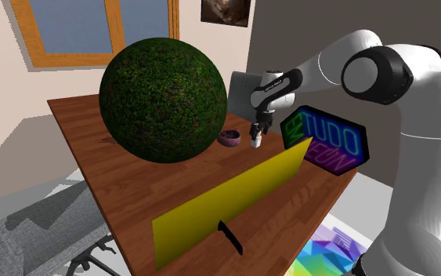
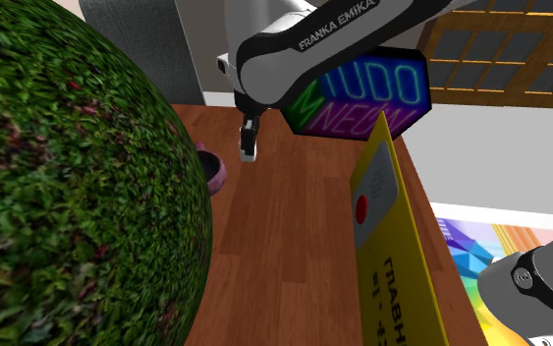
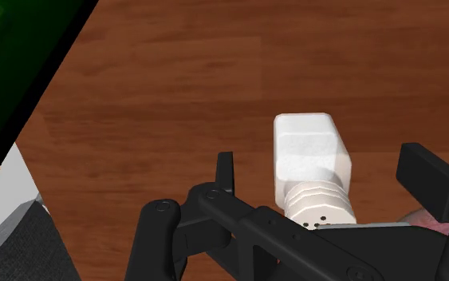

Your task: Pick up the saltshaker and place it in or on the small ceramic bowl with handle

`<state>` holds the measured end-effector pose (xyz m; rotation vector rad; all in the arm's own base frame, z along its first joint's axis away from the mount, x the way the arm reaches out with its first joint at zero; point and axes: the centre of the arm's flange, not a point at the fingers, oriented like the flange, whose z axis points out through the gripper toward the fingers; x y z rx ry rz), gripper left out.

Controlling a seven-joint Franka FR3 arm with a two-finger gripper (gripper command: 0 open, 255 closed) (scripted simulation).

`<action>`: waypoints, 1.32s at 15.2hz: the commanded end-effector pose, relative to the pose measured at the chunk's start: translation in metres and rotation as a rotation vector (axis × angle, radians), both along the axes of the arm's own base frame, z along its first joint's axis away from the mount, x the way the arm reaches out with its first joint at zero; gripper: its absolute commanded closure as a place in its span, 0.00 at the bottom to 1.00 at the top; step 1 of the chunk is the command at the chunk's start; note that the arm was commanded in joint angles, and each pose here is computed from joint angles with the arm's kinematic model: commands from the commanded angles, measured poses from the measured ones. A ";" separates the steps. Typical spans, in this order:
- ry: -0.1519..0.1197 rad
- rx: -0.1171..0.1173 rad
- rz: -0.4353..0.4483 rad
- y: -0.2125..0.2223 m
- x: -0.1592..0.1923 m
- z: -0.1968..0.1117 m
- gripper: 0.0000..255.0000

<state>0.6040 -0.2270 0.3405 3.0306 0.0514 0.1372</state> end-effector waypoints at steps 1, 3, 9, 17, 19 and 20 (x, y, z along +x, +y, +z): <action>-0.001 0.000 0.000 0.000 0.000 -0.003 0.00; -0.001 0.000 0.000 0.000 0.000 -0.003 0.00; 0.000 0.000 0.000 0.000 0.000 -0.003 1.00; -0.001 0.000 0.000 0.000 0.000 -0.003 1.00; -0.001 0.000 0.000 0.000 0.000 0.008 1.00; -0.001 0.000 0.000 0.000 0.000 0.013 1.00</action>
